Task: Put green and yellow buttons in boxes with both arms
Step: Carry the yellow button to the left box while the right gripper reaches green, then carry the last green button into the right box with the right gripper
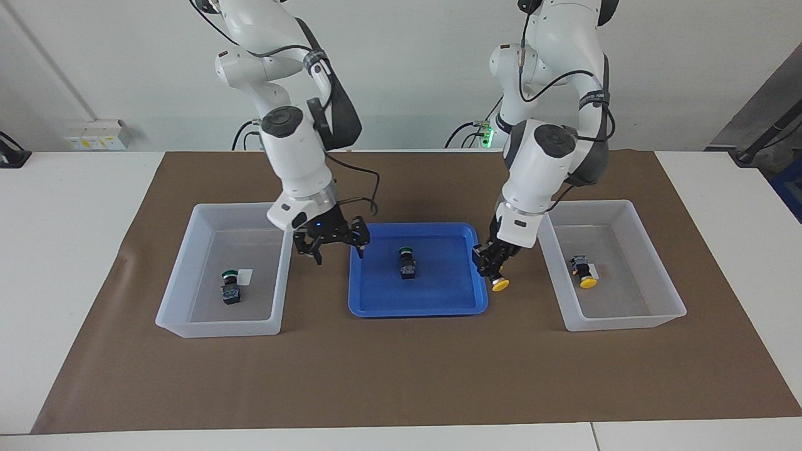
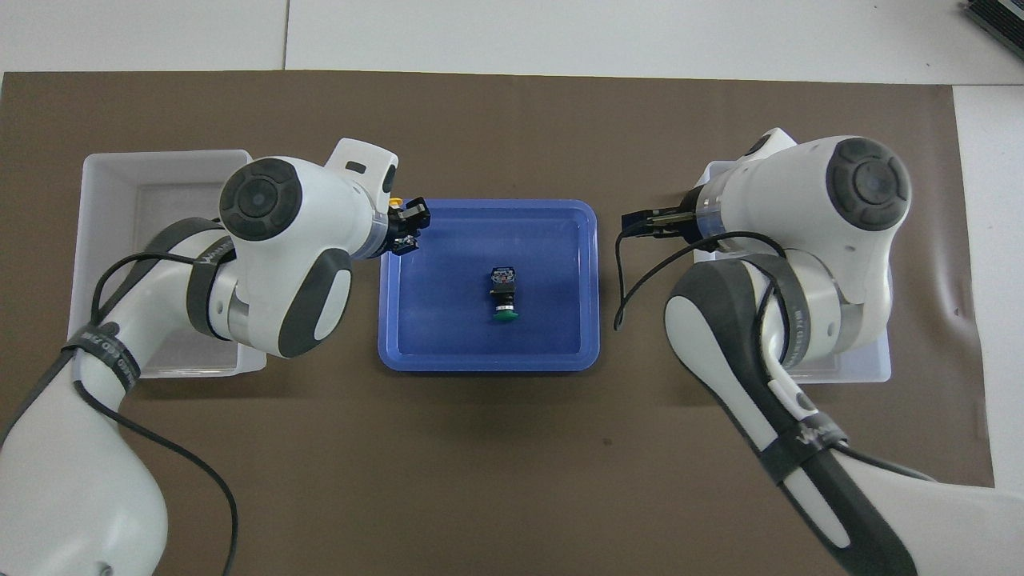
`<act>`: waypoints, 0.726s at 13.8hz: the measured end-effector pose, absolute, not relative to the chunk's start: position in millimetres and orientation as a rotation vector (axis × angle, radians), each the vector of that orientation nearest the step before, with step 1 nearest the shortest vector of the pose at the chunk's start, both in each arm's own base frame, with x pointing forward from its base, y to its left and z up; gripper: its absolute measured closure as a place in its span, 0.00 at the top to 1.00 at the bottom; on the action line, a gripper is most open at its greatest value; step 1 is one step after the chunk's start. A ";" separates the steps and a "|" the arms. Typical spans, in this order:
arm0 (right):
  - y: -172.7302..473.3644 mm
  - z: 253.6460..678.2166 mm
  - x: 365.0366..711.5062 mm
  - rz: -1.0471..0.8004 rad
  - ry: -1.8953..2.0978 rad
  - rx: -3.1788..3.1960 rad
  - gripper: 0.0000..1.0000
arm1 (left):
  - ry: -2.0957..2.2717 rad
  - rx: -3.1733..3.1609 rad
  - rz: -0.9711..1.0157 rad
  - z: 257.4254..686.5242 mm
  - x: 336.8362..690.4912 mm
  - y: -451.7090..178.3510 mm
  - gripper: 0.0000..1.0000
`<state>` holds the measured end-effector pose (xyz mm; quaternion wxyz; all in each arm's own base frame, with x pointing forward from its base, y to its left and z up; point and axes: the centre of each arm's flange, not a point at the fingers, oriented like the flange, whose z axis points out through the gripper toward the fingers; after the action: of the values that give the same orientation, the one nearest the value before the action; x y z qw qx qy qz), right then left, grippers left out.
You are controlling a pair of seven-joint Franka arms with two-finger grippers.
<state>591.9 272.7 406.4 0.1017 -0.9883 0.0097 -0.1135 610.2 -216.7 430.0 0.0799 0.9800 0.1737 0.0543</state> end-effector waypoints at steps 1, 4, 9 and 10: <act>290.8 396.7 588.3 -0.351 0.044 -2.905 1.00 | 0.487 2.948 0.154 433.7 613.4 -201.2 0.42; 340.7 368.7 570.9 -0.353 0.064 -2.881 1.00 | 0.359 2.997 0.123 435.9 622.8 -147.5 0.42; 382.4 312.9 550.2 -0.359 -0.089 -2.947 1.00 | 0.153 3.041 0.097 433.2 633.2 -52.6 0.42; 379.4 307.2 551.6 -0.367 -0.114 -2.968 0.93 | 0.122 3.046 0.097 432.9 634.1 -33.7 0.42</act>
<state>551.6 379.4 307.2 0.0744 -0.9890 -0.0380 -0.1224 634.1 -33.7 432.9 0.0460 0.9976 0.0400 0.0318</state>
